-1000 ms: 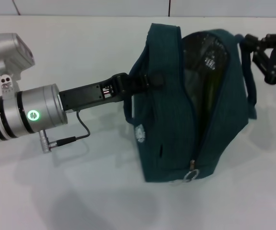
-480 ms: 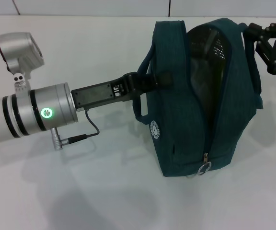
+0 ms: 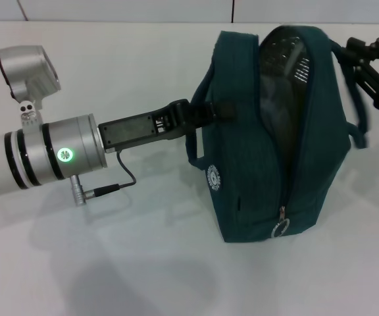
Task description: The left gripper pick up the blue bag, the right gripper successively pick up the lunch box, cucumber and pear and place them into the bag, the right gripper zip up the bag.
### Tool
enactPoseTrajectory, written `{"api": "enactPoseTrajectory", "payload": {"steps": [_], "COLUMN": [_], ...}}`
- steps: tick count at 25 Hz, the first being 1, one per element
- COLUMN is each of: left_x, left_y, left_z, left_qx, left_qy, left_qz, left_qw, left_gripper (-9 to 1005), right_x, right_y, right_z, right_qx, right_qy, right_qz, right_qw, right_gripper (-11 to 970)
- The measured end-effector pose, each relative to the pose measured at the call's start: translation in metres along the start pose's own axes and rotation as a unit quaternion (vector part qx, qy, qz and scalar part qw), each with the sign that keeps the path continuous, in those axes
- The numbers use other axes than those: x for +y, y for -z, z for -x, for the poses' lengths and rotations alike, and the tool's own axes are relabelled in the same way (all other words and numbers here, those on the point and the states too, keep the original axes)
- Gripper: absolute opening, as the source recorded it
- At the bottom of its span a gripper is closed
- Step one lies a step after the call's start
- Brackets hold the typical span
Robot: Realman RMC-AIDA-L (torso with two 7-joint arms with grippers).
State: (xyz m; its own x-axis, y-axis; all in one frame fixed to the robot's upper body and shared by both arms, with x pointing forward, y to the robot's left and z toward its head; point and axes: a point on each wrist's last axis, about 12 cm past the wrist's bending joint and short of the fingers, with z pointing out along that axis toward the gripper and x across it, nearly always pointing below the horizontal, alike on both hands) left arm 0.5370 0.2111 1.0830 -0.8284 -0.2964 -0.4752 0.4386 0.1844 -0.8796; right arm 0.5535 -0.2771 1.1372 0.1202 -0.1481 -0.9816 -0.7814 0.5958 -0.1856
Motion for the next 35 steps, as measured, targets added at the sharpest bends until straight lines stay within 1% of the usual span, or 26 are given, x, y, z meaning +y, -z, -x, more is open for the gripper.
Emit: {"api": "enactPoseTrajectory", "payload": {"steps": [1,6,9,11,14,17,21,23,26,30,35], "left_x": [0.0,0.0,0.001,0.001,0.002,0.002,0.002,0.002,0.002,0.002,0.002], "left_y": [0.0,0.002,0.004,0.005,0.006,0.006,0.006,0.006,0.006,0.007,0.007], "left_z": [0.0,0.0,-0.002,-0.002,-0.003,-0.003,-0.003,-0.003,-0.003,-0.003,-0.003], "left_qx": [0.0,-0.003,-0.005,-0.006,-0.007,-0.007,-0.007,-0.007,-0.007,-0.007,-0.007], "left_qy": [0.0,0.001,0.004,0.005,0.006,0.006,0.006,0.006,0.006,0.007,0.007], "left_qz": [0.0,0.0,0.001,0.001,0.002,0.002,0.002,0.002,0.002,0.002,0.003], "left_qw": [1.0,1.0,1.0,1.0,1.0,1.0,1.0,1.0,1.0,1.0,1.0], "left_gripper": [67,69,71,72,73,75,77,78,79,81,84], "right_x": [-0.001,-0.005,-0.006,-0.003,0.007,0.024,0.045,0.054,0.062,0.068,0.075], "right_y": [0.003,0.015,0.025,0.036,0.046,0.052,0.056,0.059,0.064,0.072,0.073], "right_z": [0.001,0.005,0.007,0.01,0.012,0.012,0.005,-0.001,-0.009,-0.024,-0.052], "right_qx": [-0.007,-0.028,-0.041,-0.061,-0.08,-0.08,-0.049,-0.025,0.009,0.056,0.095], "right_qy": [-0.003,-0.007,-0.008,-0.012,-0.012,-0.007,-0.016,-0.024,-0.033,-0.053,-0.099], "right_qz": [0.002,-0.001,0.0,0.016,0.055,0.129,0.216,0.251,0.282,0.291,0.262], "right_qw": [1.0,1.0,0.999,0.998,0.995,0.988,0.975,0.967,0.959,0.954,0.955], "right_gripper": [11,158,271,347,575,587,603,611,619,620,618]}}
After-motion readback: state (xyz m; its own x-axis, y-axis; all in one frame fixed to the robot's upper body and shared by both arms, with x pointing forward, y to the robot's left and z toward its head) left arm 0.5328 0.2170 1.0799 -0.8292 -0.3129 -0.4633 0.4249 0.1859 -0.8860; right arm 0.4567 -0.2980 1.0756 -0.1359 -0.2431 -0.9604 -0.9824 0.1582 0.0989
